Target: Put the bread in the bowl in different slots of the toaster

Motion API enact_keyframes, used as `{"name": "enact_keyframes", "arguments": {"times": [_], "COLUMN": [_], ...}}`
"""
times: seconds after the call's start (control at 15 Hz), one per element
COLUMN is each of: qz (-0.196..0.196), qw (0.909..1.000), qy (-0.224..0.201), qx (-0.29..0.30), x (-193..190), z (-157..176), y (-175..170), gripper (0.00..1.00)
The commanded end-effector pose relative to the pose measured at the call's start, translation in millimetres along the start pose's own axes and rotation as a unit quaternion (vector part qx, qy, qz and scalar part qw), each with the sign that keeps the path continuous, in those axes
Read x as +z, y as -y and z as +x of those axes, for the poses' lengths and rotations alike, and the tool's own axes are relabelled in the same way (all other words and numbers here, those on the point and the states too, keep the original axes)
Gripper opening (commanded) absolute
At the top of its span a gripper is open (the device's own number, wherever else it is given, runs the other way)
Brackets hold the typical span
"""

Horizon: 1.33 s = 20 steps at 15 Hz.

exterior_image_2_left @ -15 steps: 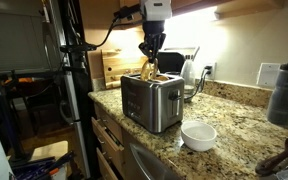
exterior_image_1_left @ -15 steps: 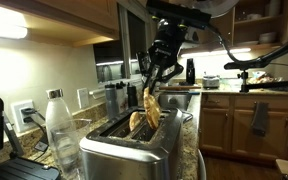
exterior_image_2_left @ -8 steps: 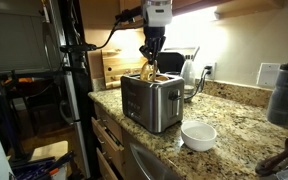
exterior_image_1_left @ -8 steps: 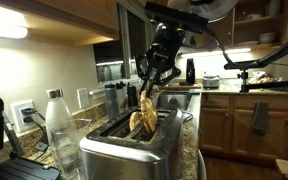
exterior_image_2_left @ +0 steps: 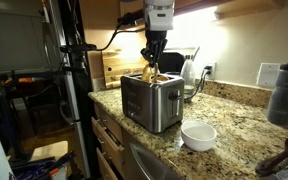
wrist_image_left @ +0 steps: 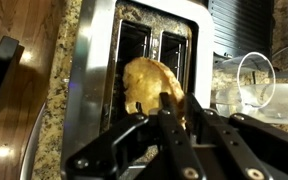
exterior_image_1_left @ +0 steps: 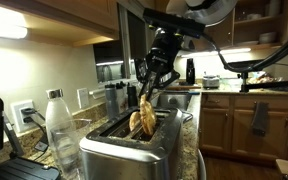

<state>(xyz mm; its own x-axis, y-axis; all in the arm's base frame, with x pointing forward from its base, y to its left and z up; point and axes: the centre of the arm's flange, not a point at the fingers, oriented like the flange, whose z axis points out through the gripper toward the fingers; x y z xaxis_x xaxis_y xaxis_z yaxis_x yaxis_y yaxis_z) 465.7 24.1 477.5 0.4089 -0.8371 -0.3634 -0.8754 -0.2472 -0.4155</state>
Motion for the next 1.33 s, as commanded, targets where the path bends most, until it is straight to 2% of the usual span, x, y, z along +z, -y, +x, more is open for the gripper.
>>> {"name": "enact_keyframes", "arguments": {"times": [0.0, 0.47, 0.6, 0.93, 1.0, 1.27], "qz": [0.016, 0.027, 0.031, 0.039, 0.032, 0.035], "qw": [0.9996, 0.9983, 0.9975, 0.9951, 0.9973, 0.9968], "qy": [-0.009, -0.025, -0.033, -0.046, -0.030, -0.033], "qx": [0.022, 0.046, 0.055, 0.078, 0.060, 0.065], "x": [-3.8, -12.2, -15.3, -21.3, -15.0, -16.0], "z": [1.6, 7.7, 8.9, 10.6, 13.8, 14.7], "y": [2.5, 4.0, 5.0, 5.9, 5.5, 6.0], "gripper": [0.51, 0.96, 1.00, 1.00, 1.00, 1.00]}}
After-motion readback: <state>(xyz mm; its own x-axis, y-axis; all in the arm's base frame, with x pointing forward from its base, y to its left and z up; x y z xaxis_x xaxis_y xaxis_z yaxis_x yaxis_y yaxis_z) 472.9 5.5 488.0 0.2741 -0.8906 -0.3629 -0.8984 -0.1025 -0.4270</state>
